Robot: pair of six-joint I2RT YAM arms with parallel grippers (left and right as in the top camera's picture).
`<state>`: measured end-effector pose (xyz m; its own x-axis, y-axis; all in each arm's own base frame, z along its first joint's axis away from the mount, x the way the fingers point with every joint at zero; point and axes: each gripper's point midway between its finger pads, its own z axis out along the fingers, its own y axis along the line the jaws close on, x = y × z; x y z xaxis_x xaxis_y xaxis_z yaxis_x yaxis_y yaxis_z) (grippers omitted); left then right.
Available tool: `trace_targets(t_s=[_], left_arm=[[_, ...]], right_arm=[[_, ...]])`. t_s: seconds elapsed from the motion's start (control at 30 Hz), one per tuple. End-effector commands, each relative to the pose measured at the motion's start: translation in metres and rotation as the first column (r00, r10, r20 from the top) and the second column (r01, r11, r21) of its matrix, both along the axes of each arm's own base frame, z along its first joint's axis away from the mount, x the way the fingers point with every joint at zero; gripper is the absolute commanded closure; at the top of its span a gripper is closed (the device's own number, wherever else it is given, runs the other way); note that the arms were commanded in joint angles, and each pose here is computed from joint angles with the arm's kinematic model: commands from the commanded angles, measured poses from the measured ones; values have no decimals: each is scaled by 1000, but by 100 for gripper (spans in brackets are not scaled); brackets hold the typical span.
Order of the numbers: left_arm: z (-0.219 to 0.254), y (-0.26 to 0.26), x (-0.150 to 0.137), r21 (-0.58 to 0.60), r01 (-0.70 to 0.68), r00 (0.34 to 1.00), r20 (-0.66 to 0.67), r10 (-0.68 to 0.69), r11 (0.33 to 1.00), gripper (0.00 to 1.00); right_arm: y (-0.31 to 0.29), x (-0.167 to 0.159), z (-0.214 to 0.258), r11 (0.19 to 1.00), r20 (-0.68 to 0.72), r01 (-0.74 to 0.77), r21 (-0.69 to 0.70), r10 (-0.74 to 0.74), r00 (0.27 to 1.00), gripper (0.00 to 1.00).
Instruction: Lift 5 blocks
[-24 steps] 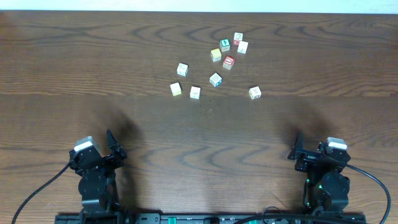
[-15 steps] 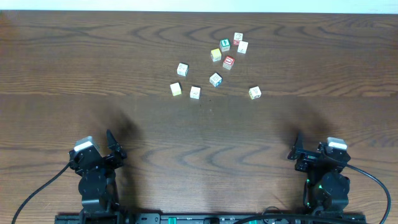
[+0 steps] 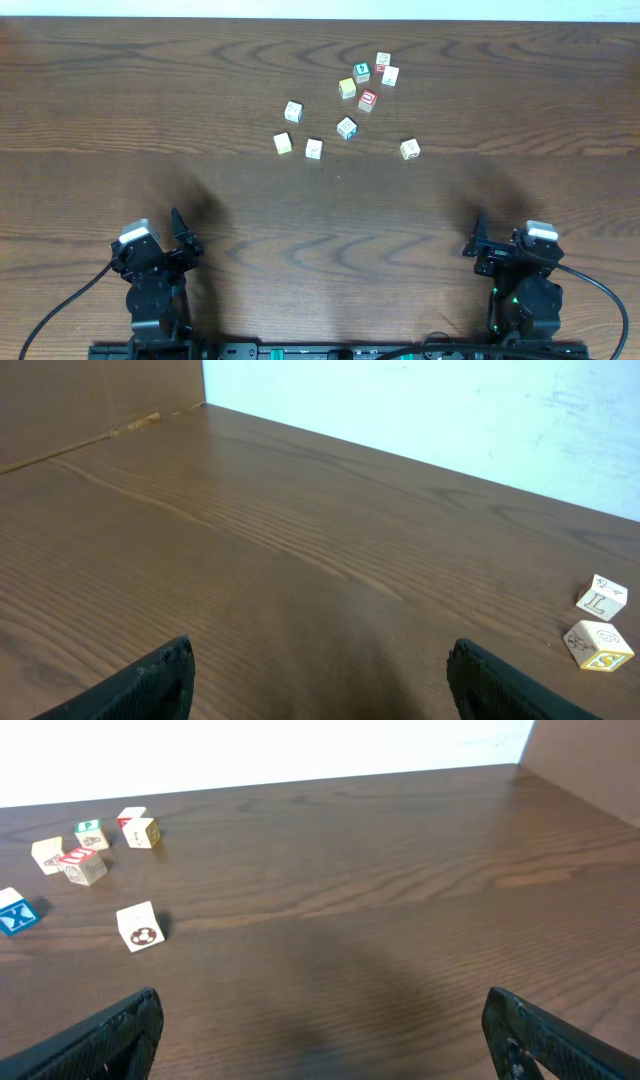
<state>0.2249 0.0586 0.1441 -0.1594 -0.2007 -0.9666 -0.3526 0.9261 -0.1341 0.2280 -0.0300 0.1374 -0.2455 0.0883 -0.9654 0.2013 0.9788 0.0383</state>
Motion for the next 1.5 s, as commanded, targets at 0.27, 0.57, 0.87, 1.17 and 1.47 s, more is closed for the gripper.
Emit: trace_targets(t_s=[0.27, 0.57, 0.87, 1.17, 1.47], left_arm=[[-13, 1, 0, 7, -4, 1000, -31, 4, 1000, 19], [-13, 1, 0, 7, -4, 1000, -31, 4, 1000, 19], [-13, 1, 0, 7, -4, 1000, -31, 4, 1000, 19], [-13, 1, 0, 7, -4, 1000, -31, 4, 1000, 19], [-12, 1, 0, 6, -4, 1000, -28, 4, 1000, 19]], right_arm=[[-1, 0, 0, 1000, 3, 2, -7, -2, 1000, 1], [-1, 0, 0, 1000, 3, 3, -7, -3, 1000, 1], [-1, 0, 0, 1000, 3, 3, -7, -3, 1000, 1], [-1, 0, 1, 1000, 8, 1, -6, -1, 1000, 1], [13, 3, 2, 997, 15, -78, 14, 77, 997, 1]])
